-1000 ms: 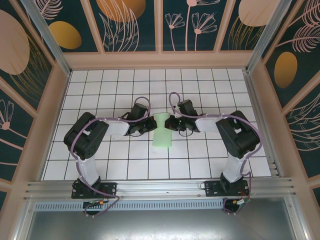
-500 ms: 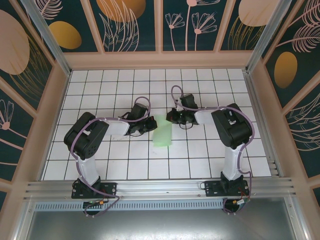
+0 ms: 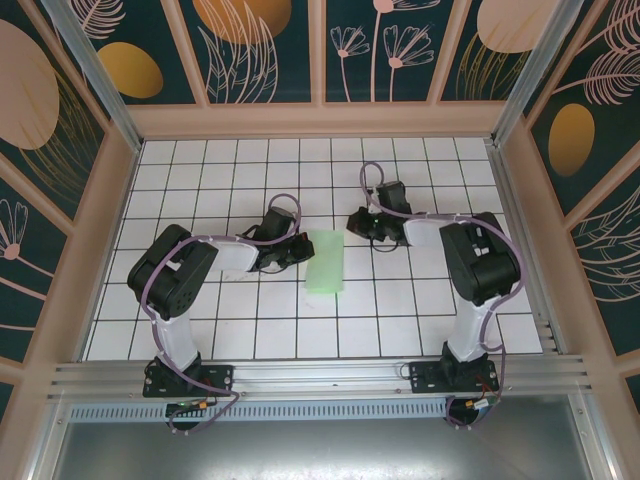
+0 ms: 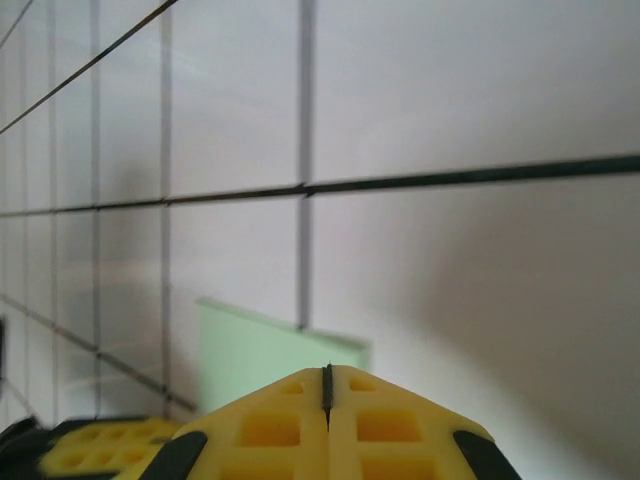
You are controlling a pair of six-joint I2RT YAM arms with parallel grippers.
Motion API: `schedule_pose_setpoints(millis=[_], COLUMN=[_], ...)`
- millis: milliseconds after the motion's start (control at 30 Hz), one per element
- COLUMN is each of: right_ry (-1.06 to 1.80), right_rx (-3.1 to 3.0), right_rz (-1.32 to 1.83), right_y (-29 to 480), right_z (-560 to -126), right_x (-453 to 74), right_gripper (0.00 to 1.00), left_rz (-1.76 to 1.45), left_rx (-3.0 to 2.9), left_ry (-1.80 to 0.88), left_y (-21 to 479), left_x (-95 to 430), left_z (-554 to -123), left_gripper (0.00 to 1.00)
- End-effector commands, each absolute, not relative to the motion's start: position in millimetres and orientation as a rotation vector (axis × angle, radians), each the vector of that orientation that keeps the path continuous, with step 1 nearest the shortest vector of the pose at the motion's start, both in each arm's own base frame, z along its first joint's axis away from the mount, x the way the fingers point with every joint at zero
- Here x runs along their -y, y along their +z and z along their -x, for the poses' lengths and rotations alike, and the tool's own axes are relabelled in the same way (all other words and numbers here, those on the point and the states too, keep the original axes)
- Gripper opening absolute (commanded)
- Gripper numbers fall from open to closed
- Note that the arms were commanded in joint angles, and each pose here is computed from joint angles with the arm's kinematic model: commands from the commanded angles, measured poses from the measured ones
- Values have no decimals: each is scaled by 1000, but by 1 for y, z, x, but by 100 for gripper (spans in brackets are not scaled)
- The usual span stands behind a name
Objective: Fold a paper plane with a square sheet of paper (pick it up from the middle)
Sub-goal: Fold the square sheet of paper in half at the center of the table.
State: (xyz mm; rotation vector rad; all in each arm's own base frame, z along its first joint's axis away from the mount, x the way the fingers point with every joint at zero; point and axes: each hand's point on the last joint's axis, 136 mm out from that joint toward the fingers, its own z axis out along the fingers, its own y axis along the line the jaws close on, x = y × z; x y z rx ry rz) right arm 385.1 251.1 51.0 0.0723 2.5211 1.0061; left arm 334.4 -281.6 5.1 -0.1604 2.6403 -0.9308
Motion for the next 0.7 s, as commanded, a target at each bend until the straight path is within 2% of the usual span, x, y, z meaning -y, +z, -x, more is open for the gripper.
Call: schedule_pose_setpoints(millis=[0, 167, 300, 533, 667], right_ry=[1059, 1082, 1052, 931, 891], right_rx=[-2542, -2626, -2676, -2688, -2629], right_rz=[-10, -44, -89, -206, -194], right_y=[56, 36, 16, -1, 22], right_z=[-355, -327, -319, -331, -345], right_x=[-277, -296, -291, -249, -235], right_gripper=[0, 0, 0, 0, 0], left_rz=[291, 298, 304, 307, 309], left_rx=[-2978, -2976, -2979, -2986, -2983], left_ry=[-448, -446, -440, -419, -424], left_y=[-92, -92, -93, -95, -95], left_x=[208, 208, 206, 203, 203], left_z=[-271, -272, -270, -267, -268], left_gripper=[0, 0, 0, 0, 0])
